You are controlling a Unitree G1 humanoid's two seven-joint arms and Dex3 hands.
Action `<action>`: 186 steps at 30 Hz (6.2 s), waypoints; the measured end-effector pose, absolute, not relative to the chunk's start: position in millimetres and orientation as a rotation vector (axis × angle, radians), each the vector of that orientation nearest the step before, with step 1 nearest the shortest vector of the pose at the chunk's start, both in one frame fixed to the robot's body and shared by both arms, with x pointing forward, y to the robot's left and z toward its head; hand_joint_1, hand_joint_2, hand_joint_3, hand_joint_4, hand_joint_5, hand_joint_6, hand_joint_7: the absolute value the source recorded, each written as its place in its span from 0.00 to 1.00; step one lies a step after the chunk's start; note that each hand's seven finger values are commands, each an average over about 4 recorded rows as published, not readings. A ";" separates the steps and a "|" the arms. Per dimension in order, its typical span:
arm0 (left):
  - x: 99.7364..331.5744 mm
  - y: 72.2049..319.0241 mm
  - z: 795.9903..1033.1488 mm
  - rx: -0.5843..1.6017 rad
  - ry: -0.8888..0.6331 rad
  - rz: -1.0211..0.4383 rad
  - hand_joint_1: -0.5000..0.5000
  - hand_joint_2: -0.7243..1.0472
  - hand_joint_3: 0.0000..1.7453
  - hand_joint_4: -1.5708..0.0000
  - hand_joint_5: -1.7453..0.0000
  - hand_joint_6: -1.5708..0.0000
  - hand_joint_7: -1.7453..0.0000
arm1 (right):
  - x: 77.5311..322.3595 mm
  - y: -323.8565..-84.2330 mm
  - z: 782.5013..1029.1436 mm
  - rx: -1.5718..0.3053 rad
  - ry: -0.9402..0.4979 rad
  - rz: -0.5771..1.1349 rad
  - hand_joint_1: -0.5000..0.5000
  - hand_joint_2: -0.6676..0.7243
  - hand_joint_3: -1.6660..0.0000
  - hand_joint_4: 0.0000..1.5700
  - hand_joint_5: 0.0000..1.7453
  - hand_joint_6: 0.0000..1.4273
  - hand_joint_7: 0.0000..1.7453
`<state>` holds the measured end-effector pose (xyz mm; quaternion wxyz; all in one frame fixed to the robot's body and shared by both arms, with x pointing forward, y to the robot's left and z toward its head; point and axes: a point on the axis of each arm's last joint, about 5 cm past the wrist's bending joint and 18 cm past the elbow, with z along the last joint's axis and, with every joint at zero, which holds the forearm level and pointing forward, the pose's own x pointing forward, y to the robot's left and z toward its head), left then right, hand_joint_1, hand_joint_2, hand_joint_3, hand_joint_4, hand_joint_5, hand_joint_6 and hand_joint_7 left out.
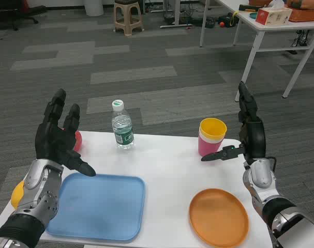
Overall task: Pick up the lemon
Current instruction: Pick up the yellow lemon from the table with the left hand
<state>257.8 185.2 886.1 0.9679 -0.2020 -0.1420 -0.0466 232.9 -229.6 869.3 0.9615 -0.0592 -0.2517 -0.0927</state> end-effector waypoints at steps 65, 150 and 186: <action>175.5 307.5 863.0 0.009 0.007 0.092 0.00 0.75 0.05 1.00 0.29 1.00 1.00 | 224.3 -226.6 863.0 -0.049 -0.557 -0.415 0.12 0.95 1.00 0.00 0.00 0.00 0.00; 157.5 259.7 811.8 0.235 -0.085 0.304 0.00 0.00 0.05 0.98 0.24 1.00 1.00 | 223.5 -229.6 862.9 -0.061 -0.548 -0.402 0.08 0.93 1.00 0.00 0.00 0.00 0.00; 146.5 270.4 811.6 0.182 -0.122 0.417 0.00 0.00 0.05 0.98 0.24 1.00 1.00 | 223.4 -229.1 862.5 -0.062 -0.545 -0.398 0.08 0.94 1.00 0.00 0.00 0.00 0.00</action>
